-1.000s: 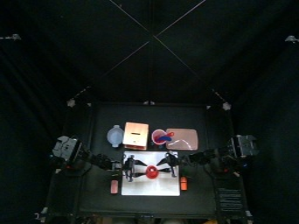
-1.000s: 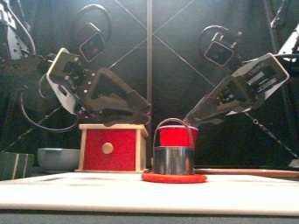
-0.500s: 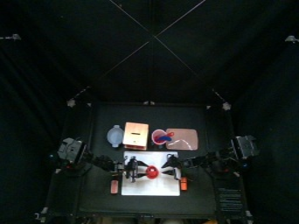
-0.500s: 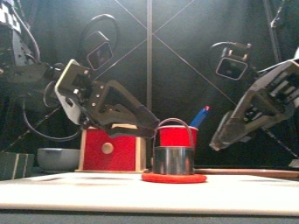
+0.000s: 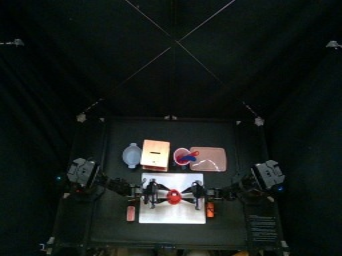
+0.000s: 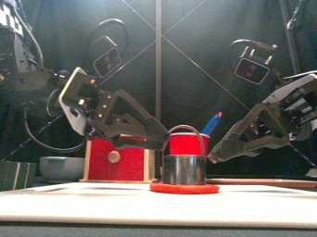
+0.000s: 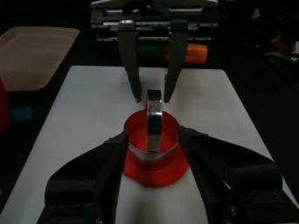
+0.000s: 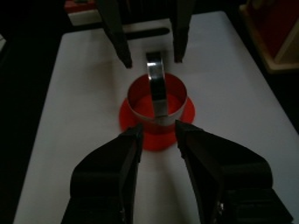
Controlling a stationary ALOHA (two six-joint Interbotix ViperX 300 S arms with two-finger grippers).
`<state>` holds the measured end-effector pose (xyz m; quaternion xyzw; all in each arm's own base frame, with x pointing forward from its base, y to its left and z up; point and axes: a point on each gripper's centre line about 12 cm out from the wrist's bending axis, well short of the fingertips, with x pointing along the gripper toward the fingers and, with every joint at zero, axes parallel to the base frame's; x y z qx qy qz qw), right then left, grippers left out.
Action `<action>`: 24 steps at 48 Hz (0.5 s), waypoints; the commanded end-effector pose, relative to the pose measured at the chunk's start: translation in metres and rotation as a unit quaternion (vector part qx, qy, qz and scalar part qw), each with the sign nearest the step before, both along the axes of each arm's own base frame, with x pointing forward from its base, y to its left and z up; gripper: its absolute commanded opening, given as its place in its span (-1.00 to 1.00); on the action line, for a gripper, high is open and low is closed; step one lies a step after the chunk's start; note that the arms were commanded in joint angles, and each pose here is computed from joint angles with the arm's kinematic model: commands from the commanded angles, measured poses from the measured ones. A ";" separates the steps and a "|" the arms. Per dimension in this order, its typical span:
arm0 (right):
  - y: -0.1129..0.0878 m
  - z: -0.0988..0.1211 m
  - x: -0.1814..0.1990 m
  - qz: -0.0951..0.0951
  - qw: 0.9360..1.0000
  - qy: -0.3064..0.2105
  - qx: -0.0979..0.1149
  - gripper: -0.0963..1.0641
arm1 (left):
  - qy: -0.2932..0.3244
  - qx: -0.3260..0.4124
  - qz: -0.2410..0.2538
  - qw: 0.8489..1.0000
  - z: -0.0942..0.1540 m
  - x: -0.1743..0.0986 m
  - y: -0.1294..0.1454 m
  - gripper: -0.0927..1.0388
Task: Get the cutter from the drawer then cut the dough then place the extra dough in the bowl
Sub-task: Cut the dough
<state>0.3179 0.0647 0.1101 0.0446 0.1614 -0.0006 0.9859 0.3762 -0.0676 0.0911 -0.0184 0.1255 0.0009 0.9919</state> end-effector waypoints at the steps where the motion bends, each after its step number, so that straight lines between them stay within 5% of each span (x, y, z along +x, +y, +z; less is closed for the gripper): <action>1: -0.002 0.021 0.013 0.014 0.999 -0.041 -0.005 0.44 | -0.016 -0.002 0.002 1.000 0.009 0.006 0.000 0.67; 11: -0.021 0.021 0.022 0.002 0.999 -0.044 -0.017 0.45 | -0.018 -0.001 0.000 1.000 0.009 0.007 0.000 0.66; 24: -0.013 0.019 0.020 0.003 1.000 -0.031 -0.002 0.45 | -0.016 -0.001 0.001 1.000 0.009 0.006 0.001 0.66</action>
